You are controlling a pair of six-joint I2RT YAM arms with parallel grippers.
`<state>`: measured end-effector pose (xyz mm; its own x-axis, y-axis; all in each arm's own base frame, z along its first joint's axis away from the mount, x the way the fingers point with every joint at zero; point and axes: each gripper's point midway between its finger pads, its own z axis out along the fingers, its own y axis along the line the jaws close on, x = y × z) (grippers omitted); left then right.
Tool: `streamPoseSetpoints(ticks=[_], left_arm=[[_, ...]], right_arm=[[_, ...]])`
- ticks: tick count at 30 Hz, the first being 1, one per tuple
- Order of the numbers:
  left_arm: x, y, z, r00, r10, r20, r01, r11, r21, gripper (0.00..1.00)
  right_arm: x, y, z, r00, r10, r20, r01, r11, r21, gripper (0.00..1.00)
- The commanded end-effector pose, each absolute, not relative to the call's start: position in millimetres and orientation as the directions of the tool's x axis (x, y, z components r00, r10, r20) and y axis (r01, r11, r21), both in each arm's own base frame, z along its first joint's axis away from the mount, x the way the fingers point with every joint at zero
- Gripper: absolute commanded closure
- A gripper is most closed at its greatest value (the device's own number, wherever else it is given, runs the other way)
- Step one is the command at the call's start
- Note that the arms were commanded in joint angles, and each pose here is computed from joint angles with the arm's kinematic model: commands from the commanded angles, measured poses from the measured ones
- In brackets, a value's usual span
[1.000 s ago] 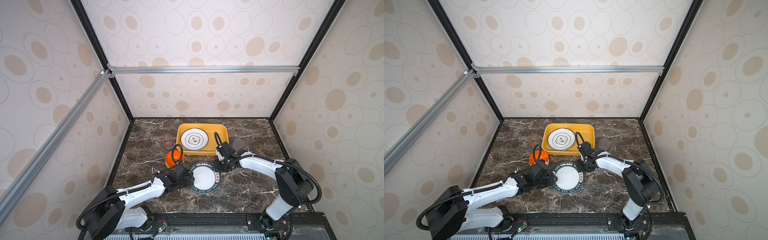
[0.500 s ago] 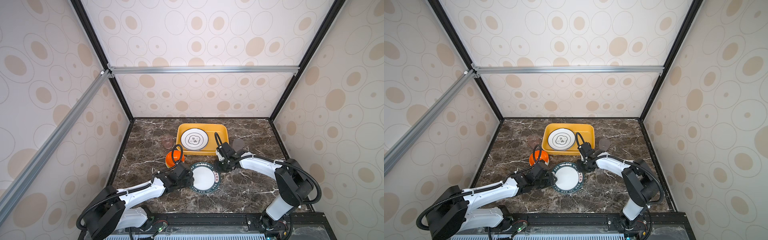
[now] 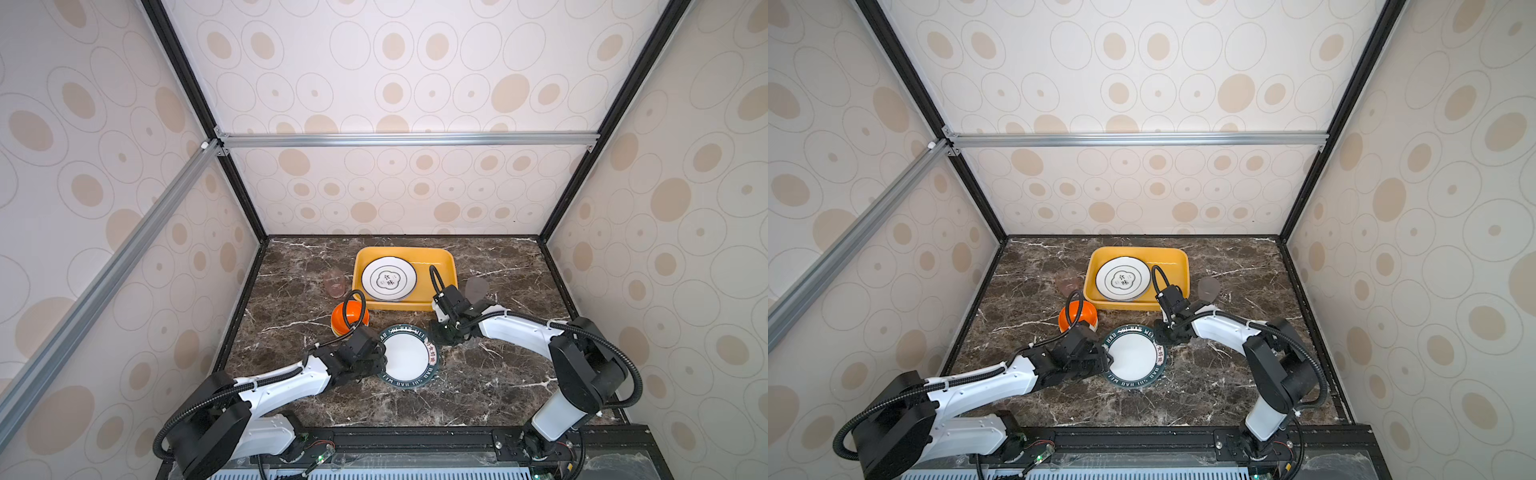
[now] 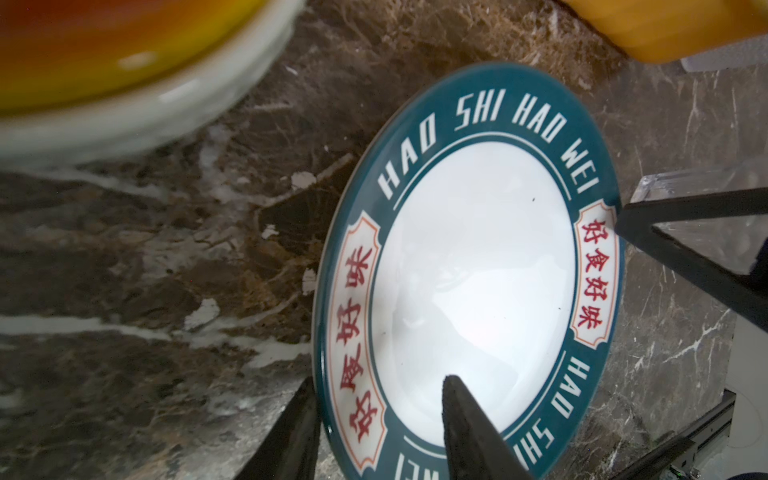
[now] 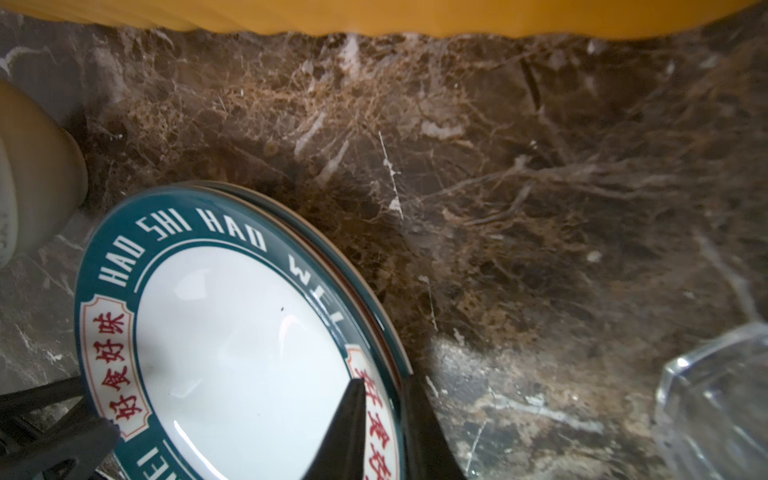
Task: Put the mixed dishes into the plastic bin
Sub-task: 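Close both grippers on opposite rims of the HAO SHI HAO WEI plate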
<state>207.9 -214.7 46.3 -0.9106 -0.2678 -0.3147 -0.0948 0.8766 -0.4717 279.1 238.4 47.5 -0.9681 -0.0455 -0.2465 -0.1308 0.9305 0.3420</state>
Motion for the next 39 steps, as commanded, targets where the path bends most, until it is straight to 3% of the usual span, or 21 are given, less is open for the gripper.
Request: streamPoseSetpoints(ticks=[1,10,18,28,39], left_arm=[[207.7,-216.4,45.2,-0.909,-0.263,-0.322,-0.088,0.879,-0.469,0.53],[207.5,-215.4,45.3,-0.908,-0.266,-0.323,-0.09,0.879,-0.468,0.53],[207.2,-214.4,45.1,-0.907,-0.269,-0.323,-0.094,0.879,-0.468,0.53],[206.3,-211.4,45.4,-0.905,-0.276,-0.325,-0.101,0.88,-0.465,0.53],[206.0,-208.0,44.8,-0.904,-0.276,-0.328,-0.105,0.885,-0.454,0.53]], right_arm=[[269.5,240.3,43.5,-0.972,-0.064,-0.227,-0.144,0.925,0.352,0.82],[268.1,241.3,38.9,-0.974,-0.062,-0.219,-0.139,0.923,0.359,0.89],[270.7,240.5,48.6,-0.967,-0.06,-0.248,-0.149,0.922,0.358,0.85],[268.5,241.9,44.1,-0.969,-0.061,-0.24,-0.148,0.919,0.365,0.93],[267.4,245.7,32.5,-0.975,-0.066,-0.212,-0.144,0.917,0.373,0.93]])
